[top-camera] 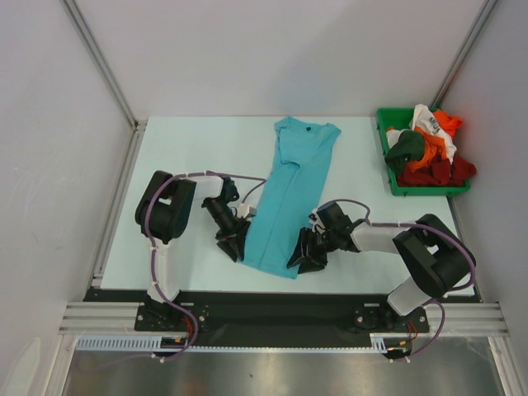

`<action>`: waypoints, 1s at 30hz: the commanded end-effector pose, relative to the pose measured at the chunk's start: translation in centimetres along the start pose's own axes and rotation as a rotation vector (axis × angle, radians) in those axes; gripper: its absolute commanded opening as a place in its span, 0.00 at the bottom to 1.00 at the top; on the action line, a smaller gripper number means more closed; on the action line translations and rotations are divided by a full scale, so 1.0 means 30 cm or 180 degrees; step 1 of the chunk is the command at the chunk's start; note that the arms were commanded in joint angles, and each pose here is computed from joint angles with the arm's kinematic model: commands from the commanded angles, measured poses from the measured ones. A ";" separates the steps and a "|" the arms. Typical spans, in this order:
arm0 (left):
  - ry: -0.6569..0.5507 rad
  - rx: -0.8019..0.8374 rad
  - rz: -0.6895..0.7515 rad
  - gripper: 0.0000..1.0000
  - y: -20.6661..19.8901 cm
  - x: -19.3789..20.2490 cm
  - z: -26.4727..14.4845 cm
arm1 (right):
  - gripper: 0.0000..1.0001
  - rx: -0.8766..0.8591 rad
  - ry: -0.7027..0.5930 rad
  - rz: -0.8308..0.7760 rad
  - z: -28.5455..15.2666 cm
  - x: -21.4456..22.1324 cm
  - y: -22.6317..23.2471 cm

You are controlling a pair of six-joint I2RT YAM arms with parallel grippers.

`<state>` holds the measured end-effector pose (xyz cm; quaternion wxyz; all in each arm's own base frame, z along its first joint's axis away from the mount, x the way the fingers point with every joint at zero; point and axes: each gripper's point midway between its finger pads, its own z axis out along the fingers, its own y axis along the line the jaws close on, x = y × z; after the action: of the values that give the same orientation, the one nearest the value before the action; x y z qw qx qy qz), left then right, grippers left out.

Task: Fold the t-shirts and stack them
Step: Fold the tshirt

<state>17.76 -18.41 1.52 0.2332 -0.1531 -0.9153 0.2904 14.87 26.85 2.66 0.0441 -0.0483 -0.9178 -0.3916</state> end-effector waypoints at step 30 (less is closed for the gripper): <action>-0.0662 -0.0564 0.1234 0.01 -0.125 -0.031 -0.124 | 0.00 0.0129 -0.0449 -0.0522 -0.187 -0.066 0.014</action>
<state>17.99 -19.93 4.14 0.1174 -0.2881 -0.9108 0.2712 15.86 22.92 4.73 -0.0246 -0.0200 -0.9317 -0.3617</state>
